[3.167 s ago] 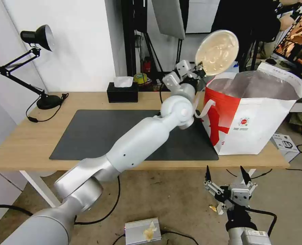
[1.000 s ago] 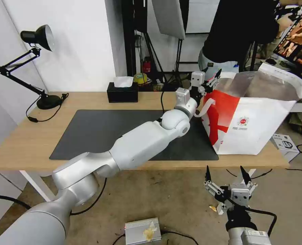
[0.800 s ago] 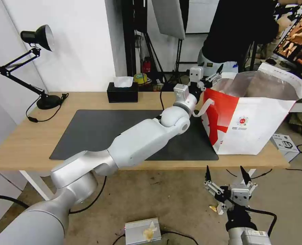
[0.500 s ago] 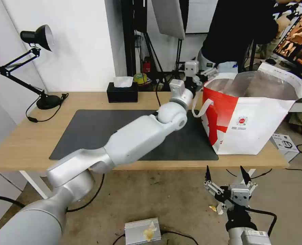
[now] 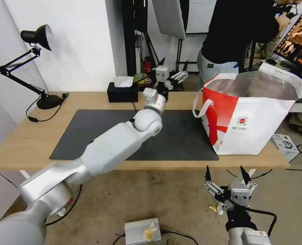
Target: Pick up the trash from the table and place it into the takeout bag.
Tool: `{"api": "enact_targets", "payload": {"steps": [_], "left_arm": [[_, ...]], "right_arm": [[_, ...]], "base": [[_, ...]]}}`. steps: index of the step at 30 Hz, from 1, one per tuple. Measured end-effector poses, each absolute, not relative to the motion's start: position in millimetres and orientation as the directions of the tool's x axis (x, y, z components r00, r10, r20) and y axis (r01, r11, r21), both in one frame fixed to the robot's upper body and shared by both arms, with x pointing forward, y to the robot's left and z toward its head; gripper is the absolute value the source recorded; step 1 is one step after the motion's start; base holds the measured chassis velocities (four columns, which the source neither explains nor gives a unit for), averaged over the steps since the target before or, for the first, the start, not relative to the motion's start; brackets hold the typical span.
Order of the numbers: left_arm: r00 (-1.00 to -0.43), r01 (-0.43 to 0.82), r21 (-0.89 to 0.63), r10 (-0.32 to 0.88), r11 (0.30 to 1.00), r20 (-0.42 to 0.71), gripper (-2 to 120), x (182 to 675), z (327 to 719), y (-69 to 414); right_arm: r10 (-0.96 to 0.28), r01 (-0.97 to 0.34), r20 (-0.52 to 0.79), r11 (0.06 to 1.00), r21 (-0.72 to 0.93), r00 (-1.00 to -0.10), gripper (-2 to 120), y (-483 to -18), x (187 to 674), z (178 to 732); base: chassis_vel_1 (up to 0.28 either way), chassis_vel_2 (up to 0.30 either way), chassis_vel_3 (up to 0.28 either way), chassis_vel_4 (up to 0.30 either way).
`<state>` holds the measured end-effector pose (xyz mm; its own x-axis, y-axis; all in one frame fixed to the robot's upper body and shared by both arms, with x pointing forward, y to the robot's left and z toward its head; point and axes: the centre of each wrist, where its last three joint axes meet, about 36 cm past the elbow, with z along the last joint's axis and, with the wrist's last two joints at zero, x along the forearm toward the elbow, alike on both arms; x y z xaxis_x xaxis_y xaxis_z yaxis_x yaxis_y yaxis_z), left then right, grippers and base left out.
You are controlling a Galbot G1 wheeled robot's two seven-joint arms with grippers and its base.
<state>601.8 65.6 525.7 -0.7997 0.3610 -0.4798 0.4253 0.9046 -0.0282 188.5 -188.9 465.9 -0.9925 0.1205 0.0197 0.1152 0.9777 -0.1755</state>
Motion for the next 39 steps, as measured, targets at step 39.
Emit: {"api": "enact_targets", "payload": {"steps": [39], "left_arm": [[-0.880,0.160,-0.153,0.070,0.975,-0.470,100,346,449,188]], "right_arm": [[0.121,0.115,0.020,0.978,-0.175,-0.993,100,-189,189,466]], "base": [[0.000,0.000,0.000,0.000]]}}
